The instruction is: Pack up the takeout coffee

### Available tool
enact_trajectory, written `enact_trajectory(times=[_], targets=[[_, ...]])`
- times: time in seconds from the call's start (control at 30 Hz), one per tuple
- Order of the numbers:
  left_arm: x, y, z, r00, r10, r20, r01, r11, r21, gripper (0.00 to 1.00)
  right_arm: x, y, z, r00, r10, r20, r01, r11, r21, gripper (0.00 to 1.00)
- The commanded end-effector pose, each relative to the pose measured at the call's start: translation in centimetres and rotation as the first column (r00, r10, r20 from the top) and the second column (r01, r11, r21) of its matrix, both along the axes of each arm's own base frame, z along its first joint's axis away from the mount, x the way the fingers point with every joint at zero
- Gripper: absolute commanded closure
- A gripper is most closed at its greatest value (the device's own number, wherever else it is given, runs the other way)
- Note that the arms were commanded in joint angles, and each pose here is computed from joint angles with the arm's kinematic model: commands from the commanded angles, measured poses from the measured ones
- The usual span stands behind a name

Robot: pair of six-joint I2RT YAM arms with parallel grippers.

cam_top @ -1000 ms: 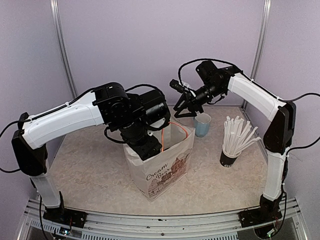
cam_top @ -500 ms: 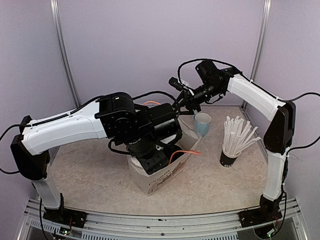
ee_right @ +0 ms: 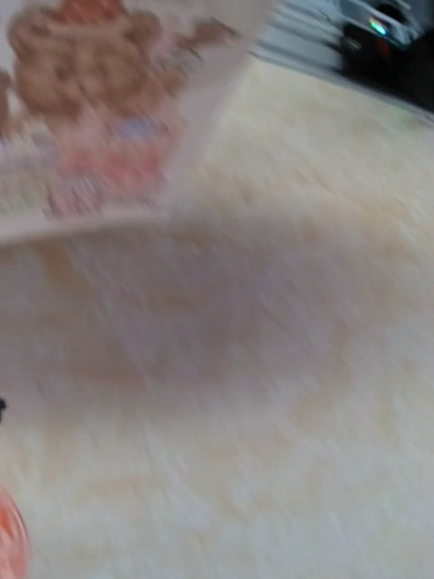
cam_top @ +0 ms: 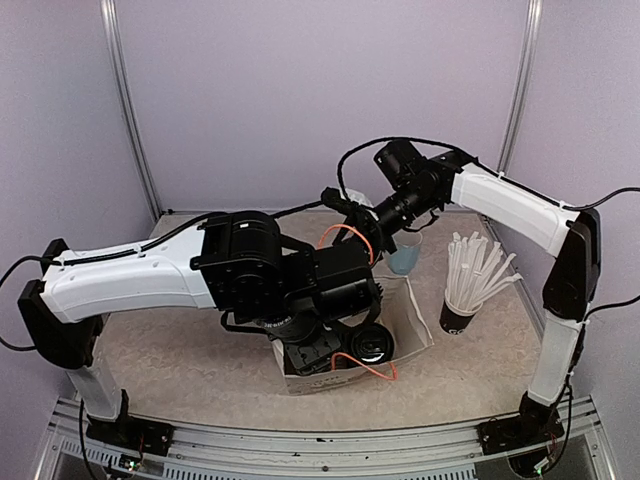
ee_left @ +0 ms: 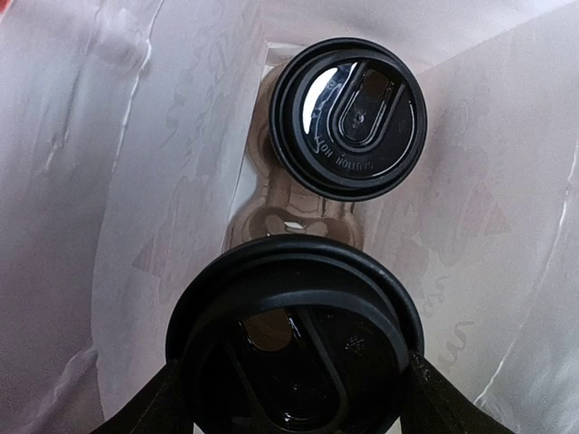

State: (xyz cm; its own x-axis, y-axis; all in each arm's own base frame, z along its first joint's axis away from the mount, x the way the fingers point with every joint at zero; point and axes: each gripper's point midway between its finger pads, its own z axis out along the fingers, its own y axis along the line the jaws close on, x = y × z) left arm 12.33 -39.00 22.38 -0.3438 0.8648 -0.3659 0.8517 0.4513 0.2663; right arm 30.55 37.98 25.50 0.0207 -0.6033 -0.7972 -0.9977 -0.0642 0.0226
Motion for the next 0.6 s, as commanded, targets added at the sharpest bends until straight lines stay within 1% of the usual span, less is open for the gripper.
enact_trajectory(times=[0.0,0.13,0.2,0.3,0.4,0.57], targets=[[-0.8,0.4,0.2,0.997,-0.018,0.069,0.017,1.000,0.026,0.40,-3.8,-1.4,0.5,0.998,0.035,0.047,-0.034,0.999,-0.026,0.50],[-2.6,0.4,-0.2,0.993,-0.072,0.094,0.067,0.996,0.053,0.39,-6.0,-1.9,0.0,0.997,0.057,0.059,-0.054,0.997,-0.056,0.50],[-3.9,0.2,-0.5,0.988,-0.118,0.101,0.111,0.991,0.072,0.39,-6.6,-2.1,-0.2,0.996,0.068,0.051,-0.064,0.996,-0.067,0.50],[-5.1,-0.1,-1.2,0.984,-0.149,0.099,0.140,0.986,0.089,0.39,-7.1,-2.4,-0.5,0.995,0.085,0.043,-0.081,0.994,-0.078,0.50],[-5.2,-0.3,-2.2,0.983,-0.155,0.097,0.143,0.983,0.117,0.40,-6.8,-2.4,-0.9,0.995,0.079,0.052,-0.074,0.993,-0.092,0.50],[-5.3,-0.6,-3.9,0.982,-0.157,0.103,0.139,0.977,0.164,0.42,-4.0,-1.8,-1.7,0.995,0.020,0.102,-0.009,0.994,-0.106,0.50]])
